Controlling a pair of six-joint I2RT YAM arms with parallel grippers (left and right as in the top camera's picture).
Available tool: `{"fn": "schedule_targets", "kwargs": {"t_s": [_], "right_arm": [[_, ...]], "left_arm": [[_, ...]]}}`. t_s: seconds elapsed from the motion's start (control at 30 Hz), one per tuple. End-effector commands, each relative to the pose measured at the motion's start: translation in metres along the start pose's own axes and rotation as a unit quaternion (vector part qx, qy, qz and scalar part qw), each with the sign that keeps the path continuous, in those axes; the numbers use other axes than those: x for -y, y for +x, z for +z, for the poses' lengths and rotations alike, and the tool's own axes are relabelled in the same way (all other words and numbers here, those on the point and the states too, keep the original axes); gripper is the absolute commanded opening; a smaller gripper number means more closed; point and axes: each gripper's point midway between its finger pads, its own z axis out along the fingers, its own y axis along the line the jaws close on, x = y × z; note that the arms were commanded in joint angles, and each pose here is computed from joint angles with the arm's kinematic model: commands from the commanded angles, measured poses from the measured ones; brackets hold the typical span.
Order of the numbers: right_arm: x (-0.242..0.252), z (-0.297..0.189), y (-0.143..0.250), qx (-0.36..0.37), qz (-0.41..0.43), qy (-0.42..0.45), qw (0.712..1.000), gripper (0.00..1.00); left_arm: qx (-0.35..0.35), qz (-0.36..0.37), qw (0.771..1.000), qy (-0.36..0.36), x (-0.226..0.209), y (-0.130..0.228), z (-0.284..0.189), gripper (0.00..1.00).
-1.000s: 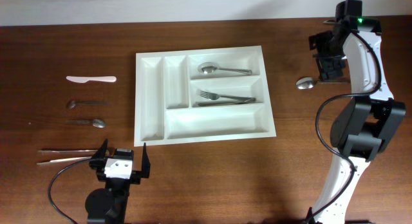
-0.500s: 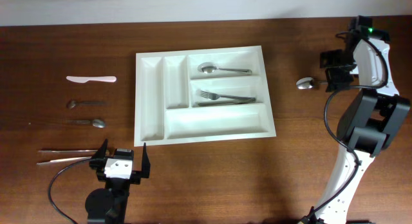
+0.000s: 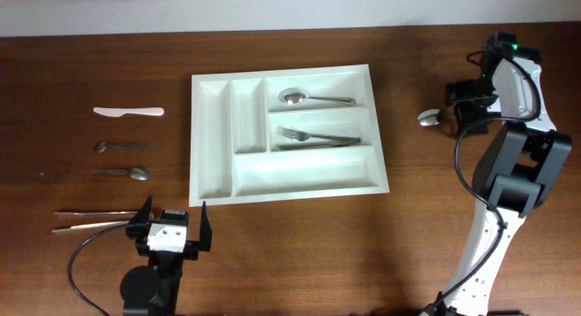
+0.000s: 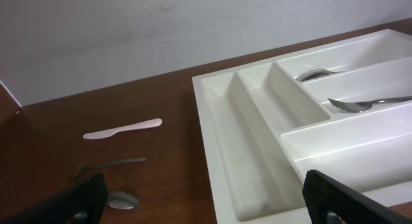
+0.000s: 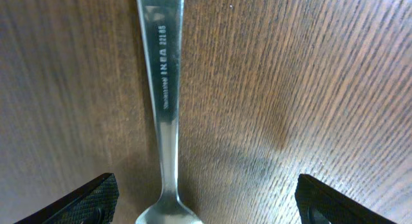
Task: Pack container
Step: 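Lower the right gripper onto the second metal spoon and grasp it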
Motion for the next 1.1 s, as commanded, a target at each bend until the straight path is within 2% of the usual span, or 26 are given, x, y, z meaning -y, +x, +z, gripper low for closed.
{"fn": "schedule_targets", "kwargs": {"t_s": [0.0,0.6,1.07], "right_arm": [[-0.001,0.009,-0.003,0.006,0.001,0.006,1.0,0.89],[-0.002,0.014,-0.006,0.011,0.002,0.006,1.0,0.89],[0.018,0.024,-0.005,0.001,0.013,0.049,0.999,0.89]], "left_arm": [[-0.001,0.006,1.0,-0.004,-0.001,0.003,0.0,0.99],[-0.001,0.006,1.0,-0.004,-0.001,0.003,0.0,0.99],[-0.001,0.006,1.0,-0.004,-0.001,0.003,0.0,0.99]]}}
